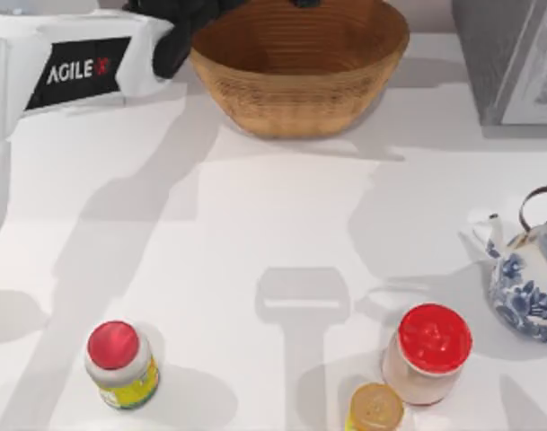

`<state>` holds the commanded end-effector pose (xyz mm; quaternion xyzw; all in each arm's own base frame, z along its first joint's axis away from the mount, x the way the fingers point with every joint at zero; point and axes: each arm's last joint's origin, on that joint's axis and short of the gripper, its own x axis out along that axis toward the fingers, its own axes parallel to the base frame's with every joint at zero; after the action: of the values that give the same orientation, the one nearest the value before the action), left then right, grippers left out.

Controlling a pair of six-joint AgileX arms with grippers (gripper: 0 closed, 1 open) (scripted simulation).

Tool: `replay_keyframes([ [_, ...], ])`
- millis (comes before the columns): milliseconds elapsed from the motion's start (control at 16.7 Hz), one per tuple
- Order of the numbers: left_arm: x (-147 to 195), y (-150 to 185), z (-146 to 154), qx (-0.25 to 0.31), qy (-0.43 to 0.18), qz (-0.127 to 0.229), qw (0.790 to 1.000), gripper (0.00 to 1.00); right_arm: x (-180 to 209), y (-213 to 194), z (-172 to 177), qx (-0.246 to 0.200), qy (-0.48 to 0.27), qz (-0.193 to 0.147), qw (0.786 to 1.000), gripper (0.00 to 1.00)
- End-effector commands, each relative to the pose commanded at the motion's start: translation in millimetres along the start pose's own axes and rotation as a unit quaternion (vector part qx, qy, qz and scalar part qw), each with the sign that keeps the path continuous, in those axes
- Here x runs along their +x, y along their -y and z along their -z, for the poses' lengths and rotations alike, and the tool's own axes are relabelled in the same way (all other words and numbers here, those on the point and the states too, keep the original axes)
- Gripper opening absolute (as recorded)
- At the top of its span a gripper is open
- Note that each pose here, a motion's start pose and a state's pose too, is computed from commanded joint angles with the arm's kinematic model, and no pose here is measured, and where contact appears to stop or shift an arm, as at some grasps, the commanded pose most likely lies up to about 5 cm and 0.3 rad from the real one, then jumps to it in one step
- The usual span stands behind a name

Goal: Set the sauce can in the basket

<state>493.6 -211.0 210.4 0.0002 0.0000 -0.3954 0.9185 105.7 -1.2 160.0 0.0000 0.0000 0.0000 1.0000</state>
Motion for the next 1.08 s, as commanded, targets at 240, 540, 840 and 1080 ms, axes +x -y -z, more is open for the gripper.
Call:
replay_keyframes([
  [240, 0.0, 0.0, 0.1, 0.000, 0.000, 0.000, 1.000, 0.08, 0.0, 0.0, 0.0, 0.000, 0.000, 0.000, 1.000, 1.00],
  [540, 0.0, 0.0, 0.1, 0.000, 0.000, 0.000, 1.000, 0.45, 0.0, 0.0, 0.0, 0.000, 0.000, 0.000, 1.000, 1.00],
  [840, 0.0, 0.0, 0.1, 0.000, 0.000, 0.000, 1.000, 0.83, 0.0, 0.0, 0.0, 0.000, 0.000, 0.000, 1.000, 1.00],
  [1080, 0.0, 0.0, 0.1, 0.000, 0.000, 0.000, 1.000, 1.00, 0.0, 0.0, 0.0, 0.000, 0.000, 0.000, 1.000, 1.00],
])
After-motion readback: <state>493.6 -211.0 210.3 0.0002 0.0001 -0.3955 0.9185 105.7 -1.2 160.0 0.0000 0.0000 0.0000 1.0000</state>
